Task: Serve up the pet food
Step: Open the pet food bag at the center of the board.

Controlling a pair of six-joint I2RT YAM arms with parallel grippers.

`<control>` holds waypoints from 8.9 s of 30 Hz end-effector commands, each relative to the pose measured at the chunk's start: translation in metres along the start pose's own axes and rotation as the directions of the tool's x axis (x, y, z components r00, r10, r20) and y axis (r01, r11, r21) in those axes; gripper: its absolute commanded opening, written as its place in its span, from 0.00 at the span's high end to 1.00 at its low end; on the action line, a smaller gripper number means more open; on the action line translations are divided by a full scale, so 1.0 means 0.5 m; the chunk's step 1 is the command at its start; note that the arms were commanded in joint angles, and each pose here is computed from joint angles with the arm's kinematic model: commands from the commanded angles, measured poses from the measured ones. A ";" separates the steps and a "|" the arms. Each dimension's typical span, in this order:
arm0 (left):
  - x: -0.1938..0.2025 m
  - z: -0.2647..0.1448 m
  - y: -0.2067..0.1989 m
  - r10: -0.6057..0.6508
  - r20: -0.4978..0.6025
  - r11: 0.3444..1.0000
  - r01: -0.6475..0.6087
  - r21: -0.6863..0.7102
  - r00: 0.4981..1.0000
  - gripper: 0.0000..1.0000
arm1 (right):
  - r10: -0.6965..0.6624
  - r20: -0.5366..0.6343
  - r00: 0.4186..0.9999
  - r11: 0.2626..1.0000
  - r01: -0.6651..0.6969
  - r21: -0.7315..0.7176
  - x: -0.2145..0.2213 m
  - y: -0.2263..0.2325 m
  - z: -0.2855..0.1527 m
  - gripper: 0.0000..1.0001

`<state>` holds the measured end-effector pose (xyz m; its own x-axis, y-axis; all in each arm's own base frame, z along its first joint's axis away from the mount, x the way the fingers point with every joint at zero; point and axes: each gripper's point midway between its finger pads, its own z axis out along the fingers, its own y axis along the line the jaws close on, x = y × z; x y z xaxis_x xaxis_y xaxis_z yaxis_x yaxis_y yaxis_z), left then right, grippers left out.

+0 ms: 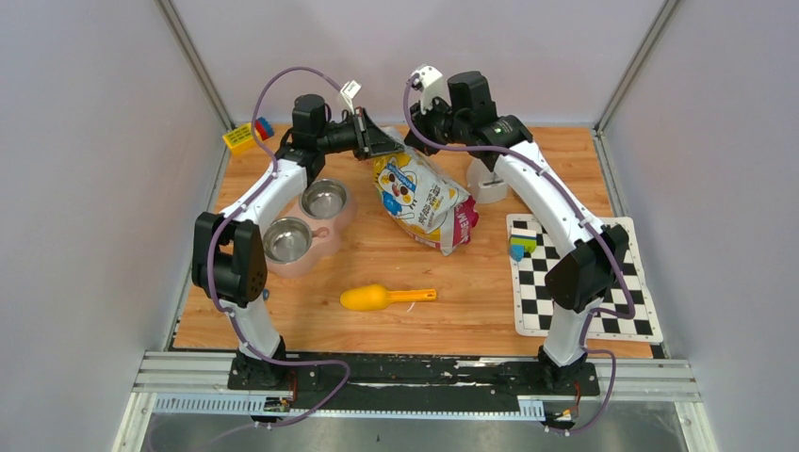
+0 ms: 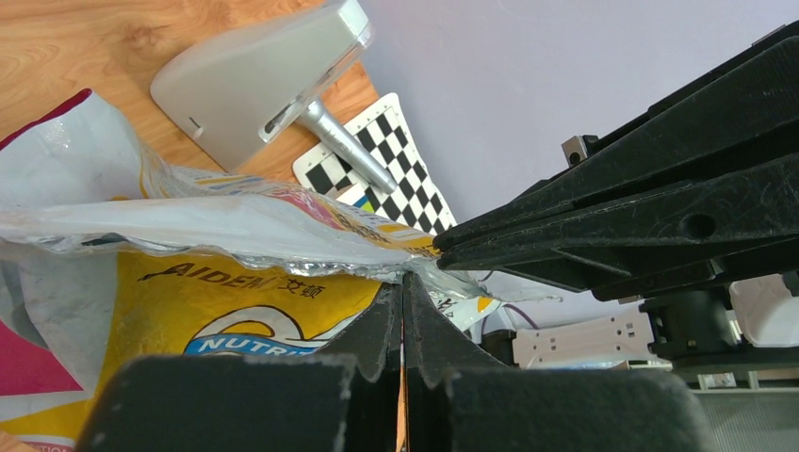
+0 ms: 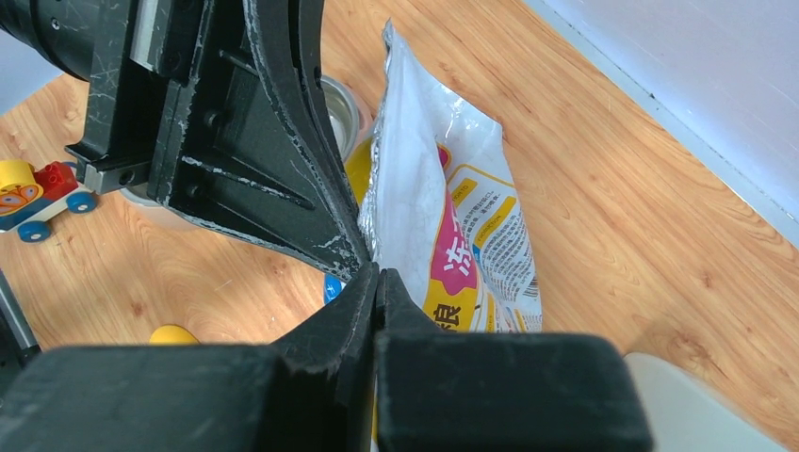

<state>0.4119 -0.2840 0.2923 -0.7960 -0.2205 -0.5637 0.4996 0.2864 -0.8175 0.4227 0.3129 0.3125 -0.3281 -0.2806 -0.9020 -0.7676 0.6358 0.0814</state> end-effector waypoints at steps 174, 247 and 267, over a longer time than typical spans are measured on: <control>-0.021 -0.031 -0.084 0.094 0.070 0.994 -0.097 0.051 0.993 1.00 | -0.295 0.027 0.955 0.939 0.284 0.196 -0.074 0.022 -0.016 0.74; -0.005 -0.047 -0.080 0.147 0.069 0.989 -0.147 -0.002 0.987 1.00 | -0.230 -0.034 0.973 0.964 0.232 0.131 -0.065 0.032 -0.023 0.73; -0.002 -0.053 -0.077 0.155 0.081 0.988 -0.154 -0.021 0.985 1.00 | -0.218 -0.097 0.971 0.968 0.228 0.106 -0.007 0.035 -0.004 0.76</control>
<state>0.3962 -0.2709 0.2955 -0.7506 -0.2504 -0.6115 0.5145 0.3592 -0.7786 0.4083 0.3225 0.3137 -0.2161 -0.4922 -0.8432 -0.7632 0.6238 -0.1685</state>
